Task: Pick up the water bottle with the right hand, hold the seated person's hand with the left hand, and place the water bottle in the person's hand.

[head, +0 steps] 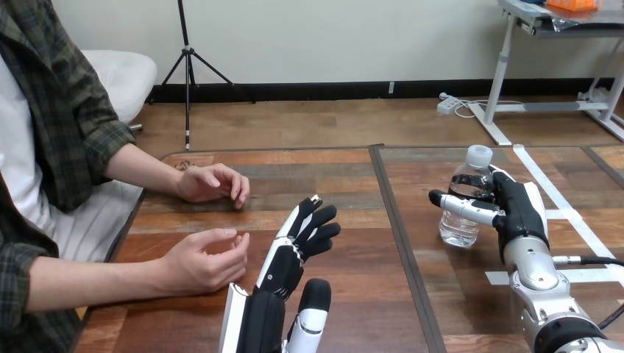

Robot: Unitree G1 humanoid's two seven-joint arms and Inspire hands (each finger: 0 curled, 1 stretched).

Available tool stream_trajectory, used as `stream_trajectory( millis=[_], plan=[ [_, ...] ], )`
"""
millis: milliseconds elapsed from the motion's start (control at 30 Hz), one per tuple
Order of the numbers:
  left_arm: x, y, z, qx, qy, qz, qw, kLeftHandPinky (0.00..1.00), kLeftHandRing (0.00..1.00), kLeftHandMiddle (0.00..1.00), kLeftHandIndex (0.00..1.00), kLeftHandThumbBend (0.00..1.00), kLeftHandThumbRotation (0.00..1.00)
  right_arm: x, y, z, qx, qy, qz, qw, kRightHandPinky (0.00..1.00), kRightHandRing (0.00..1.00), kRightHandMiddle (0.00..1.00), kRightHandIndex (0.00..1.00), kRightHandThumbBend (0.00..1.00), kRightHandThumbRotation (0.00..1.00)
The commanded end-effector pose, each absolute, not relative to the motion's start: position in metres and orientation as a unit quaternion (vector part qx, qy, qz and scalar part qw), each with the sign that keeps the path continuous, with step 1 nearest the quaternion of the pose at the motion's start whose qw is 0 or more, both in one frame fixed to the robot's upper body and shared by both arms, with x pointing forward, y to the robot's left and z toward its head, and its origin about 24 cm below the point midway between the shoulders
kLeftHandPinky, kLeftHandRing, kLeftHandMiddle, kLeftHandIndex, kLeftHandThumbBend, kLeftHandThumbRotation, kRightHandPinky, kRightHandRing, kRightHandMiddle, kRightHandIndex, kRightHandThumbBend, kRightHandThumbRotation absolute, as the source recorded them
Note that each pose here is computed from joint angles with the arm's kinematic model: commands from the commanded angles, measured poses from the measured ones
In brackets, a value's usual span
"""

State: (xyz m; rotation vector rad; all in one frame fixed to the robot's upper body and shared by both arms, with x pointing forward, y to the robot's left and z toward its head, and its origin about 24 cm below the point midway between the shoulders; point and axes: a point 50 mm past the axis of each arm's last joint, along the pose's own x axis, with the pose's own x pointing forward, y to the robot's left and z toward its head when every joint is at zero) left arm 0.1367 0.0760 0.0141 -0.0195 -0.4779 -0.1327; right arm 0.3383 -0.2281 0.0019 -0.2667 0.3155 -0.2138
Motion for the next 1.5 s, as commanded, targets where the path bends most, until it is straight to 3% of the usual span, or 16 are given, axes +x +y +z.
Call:
stream_trajectory(
  millis=[0,633,1100,1467],
  plan=[
    [0.1382,0.0642,0.0253,-0.056,-0.250,-0.023,0.966,0.78,0.81,0.86,0.90,0.48,0.94,0.3629,-0.2141,0.0359,-0.132,0.094,-0.096,0.982,0.87,0.87,0.88,0.88,0.72,0.11],
    [0.1383,0.0647,0.0251,-0.053,-0.252,-0.020,0.966,0.78,0.81,0.86,0.91,0.48,0.95,0.3634,-0.2087,0.0344,-0.134,0.098,-0.109,0.980,0.81,0.83,0.85,0.84,0.72,0.04],
    [0.1384,0.0659,0.0254,-0.051,-0.252,-0.016,0.966,0.78,0.81,0.86,0.90,0.48,0.95,0.3631,-0.2056,0.0337,-0.106,0.094,-0.131,0.981,0.62,0.66,0.71,0.72,0.72,0.00],
    [0.1383,0.0665,0.0252,-0.051,-0.252,-0.013,0.966,0.78,0.81,0.86,0.90,0.49,0.96,0.3626,-0.2046,0.0328,-0.103,0.095,-0.141,0.980,0.55,0.60,0.63,0.65,0.72,0.00]
  ],
)
